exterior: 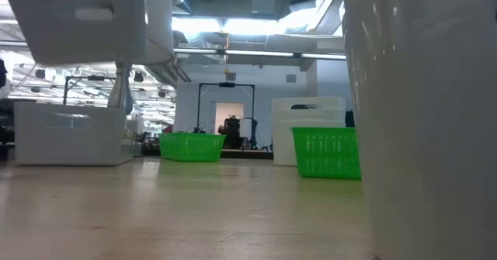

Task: Stack baskets by color
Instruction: Stack the bottom left gray bin on top of the top left gray bin

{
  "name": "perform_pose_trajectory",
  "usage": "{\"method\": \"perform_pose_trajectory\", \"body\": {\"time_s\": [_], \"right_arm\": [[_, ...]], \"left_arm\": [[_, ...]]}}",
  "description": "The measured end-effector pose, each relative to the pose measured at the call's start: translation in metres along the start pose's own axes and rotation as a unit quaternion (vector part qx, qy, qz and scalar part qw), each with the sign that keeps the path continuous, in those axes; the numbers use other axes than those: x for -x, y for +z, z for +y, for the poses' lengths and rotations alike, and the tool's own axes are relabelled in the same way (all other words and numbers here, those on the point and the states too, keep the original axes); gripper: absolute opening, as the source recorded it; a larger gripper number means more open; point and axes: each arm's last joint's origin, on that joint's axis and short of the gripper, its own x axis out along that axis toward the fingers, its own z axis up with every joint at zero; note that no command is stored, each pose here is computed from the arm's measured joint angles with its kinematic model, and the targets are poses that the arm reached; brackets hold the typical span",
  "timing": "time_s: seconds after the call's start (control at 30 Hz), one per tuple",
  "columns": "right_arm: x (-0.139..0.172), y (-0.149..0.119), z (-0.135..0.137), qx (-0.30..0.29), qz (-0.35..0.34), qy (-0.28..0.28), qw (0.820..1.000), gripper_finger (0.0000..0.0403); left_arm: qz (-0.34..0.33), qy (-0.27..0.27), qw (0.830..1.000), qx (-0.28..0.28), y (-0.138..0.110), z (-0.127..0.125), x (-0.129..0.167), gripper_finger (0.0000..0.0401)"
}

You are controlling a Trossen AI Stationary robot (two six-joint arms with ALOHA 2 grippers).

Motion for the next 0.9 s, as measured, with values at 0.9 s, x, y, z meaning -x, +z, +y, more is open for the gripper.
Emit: {"method": "perform_pose_trajectory", "body": {"time_s": [0.9], "right_arm": [[0.000,-0.001,0.000,-0.002,0.004,0.002,1.000,0.0048]], "left_arm": [[0.135,0.031,0.984,-0.107,0.039,0.012,-0.077,0.0000]]}}
